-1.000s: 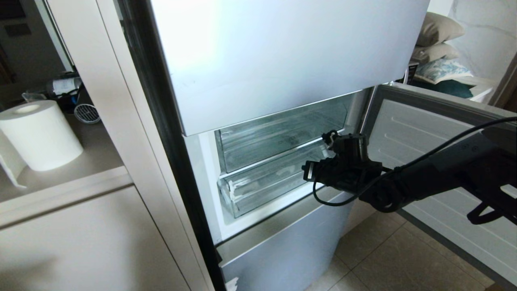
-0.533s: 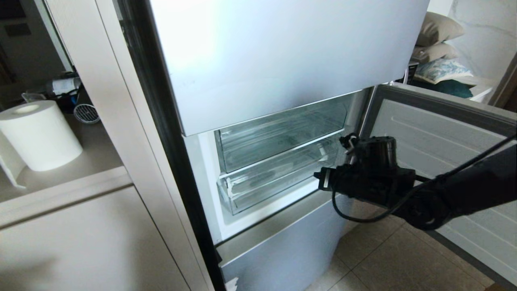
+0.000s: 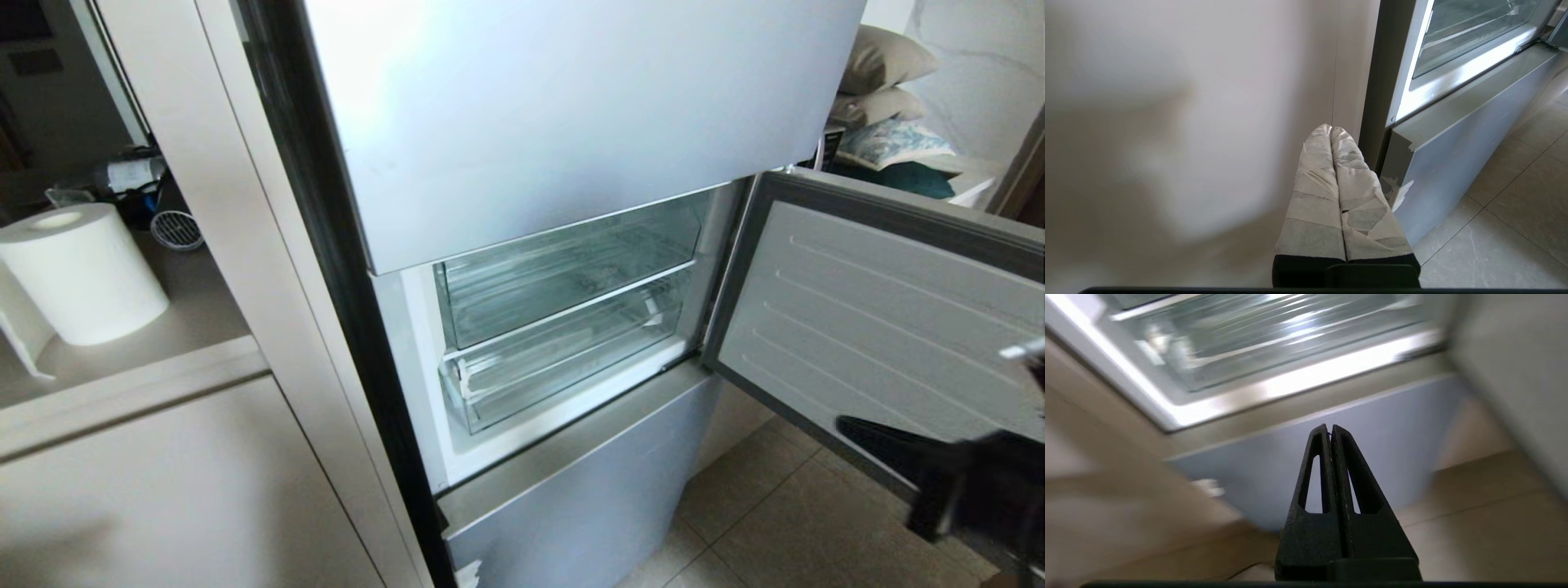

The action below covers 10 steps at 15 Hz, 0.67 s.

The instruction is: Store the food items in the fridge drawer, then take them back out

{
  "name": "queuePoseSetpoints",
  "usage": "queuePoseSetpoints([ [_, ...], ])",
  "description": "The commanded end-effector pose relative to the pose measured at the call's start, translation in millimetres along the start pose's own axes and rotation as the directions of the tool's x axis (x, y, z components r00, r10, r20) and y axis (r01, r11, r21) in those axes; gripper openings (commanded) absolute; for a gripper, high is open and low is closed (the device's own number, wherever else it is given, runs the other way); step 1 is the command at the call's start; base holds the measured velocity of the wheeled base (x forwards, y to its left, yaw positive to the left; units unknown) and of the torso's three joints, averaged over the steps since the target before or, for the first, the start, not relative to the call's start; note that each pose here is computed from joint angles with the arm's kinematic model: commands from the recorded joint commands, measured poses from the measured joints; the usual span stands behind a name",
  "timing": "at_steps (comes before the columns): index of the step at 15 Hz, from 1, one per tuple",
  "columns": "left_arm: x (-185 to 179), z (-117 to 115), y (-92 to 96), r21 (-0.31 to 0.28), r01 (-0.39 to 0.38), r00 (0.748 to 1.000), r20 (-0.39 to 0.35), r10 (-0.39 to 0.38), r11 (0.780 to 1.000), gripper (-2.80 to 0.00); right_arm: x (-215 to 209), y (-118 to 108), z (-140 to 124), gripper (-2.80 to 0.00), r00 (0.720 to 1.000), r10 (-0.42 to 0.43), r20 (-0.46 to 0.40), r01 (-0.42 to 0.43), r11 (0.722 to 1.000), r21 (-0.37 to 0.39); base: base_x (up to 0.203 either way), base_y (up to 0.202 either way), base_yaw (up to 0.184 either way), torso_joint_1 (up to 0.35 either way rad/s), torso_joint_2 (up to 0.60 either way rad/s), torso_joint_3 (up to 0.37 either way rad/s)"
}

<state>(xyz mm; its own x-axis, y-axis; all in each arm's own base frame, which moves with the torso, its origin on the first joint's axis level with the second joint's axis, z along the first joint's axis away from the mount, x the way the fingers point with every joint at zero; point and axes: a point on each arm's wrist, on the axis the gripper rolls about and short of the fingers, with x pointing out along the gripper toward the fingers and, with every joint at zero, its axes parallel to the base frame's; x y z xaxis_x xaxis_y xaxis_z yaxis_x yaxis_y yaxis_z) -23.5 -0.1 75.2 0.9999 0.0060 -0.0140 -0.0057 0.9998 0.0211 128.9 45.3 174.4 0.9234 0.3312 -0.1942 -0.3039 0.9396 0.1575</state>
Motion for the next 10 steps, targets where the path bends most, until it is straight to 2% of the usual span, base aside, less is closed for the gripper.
queuePoseSetpoints([
  [1, 0, 0, 0.0, 0.000, 0.000, 1.000, -0.001, 0.000, 1.000, -2.80, -81, -10, -26, -2.80, 0.967, -0.094, 0.238, 0.101, 0.995, -0.021, 0.000, 0.000, 0.000, 0.000, 0.00, 0.000],
  [3, 0, 0, 0.0, 0.000, 0.000, 1.000, -0.001, 0.000, 1.000, -2.80, -105, -14, -56, -2.80, 0.948, -0.192, 0.255, 0.214, 0.975, -0.060, 0.000, 0.000, 0.000, 0.000, 0.00, 0.000],
  [4, 0, 0, 0.0, 0.000, 0.000, 1.000, -0.001, 0.000, 1.000, -2.80, -113, -15, -72, -2.80, 0.943, -0.241, 0.231, 0.268, 0.959, -0.091, 0.000, 0.000, 0.000, 0.000, 0.00, 0.000],
  [6, 0, 0, 0.0, 0.000, 0.000, 1.000, -0.001, 0.000, 1.000, -2.80, -121, -16, -104, -2.80, 0.945, -0.309, 0.101, 0.322, 0.937, -0.139, 0.000, 0.000, 0.000, 0.000, 0.00, 0.000],
  [7, 0, 0, 0.0, -0.001, 0.000, 1.000, -0.001, 0.000, 1.000, -2.80, -126, -15, -113, -2.80, 0.942, -0.315, 0.116, 0.330, 0.933, -0.143, 0.000, 0.000, 0.000, 0.000, 0.00, 0.000],
  [10, 0, 0, 0.0, -0.001, 0.000, 1.000, -0.001, 0.000, 1.000, -2.80, -137, -12, -125, -2.80, 0.920, -0.300, 0.252, 0.341, 0.930, -0.138, 0.000, 0.000, 0.000, 0.000, 0.00, 0.000],
])
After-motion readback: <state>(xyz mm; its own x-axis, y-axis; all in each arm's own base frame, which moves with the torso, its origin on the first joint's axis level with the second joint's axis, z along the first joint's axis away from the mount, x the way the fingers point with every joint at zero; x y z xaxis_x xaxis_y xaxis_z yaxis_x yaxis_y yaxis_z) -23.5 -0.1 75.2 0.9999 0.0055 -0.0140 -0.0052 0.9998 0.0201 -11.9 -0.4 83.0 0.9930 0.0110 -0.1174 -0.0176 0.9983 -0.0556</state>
